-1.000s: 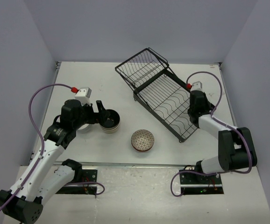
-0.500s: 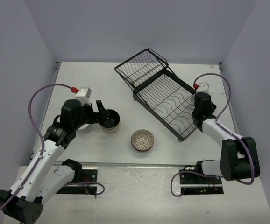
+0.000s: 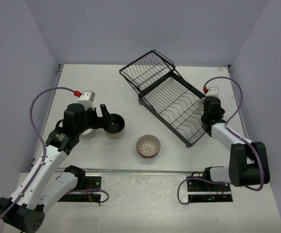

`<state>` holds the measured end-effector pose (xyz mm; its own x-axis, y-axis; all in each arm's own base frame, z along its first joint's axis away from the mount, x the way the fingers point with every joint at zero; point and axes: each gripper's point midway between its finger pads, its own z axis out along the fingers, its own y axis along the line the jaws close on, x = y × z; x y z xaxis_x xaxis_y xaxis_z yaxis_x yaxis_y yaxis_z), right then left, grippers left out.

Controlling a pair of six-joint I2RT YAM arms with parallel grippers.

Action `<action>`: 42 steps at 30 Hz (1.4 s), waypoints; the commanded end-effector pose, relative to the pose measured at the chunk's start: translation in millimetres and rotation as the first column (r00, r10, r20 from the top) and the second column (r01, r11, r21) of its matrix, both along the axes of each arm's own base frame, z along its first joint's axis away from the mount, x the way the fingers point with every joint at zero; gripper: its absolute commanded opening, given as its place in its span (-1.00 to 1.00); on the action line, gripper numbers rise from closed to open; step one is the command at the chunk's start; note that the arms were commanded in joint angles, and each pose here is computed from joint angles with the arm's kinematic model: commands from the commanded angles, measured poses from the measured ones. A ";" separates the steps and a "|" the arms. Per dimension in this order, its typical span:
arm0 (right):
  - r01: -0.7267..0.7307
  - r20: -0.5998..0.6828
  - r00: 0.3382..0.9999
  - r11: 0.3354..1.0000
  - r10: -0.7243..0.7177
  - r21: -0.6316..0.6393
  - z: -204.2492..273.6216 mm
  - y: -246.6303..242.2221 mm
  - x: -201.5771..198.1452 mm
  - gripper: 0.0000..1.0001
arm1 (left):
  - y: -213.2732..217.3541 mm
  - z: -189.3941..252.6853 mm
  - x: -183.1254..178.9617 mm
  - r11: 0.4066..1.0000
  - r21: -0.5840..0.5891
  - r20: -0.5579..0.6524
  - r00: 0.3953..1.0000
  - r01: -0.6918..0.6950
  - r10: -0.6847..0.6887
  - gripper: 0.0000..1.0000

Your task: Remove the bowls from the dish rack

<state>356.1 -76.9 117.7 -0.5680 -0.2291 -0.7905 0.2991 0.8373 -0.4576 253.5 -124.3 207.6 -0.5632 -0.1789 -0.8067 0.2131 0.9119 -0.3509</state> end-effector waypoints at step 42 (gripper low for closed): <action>-0.033 0.013 0.998 0.689 0.061 -0.724 62.0 39.8 47.0 -1.00 | -0.5 2.9 6.0 1.000 0.024 0.040 0.999 0.013 -0.014 1.00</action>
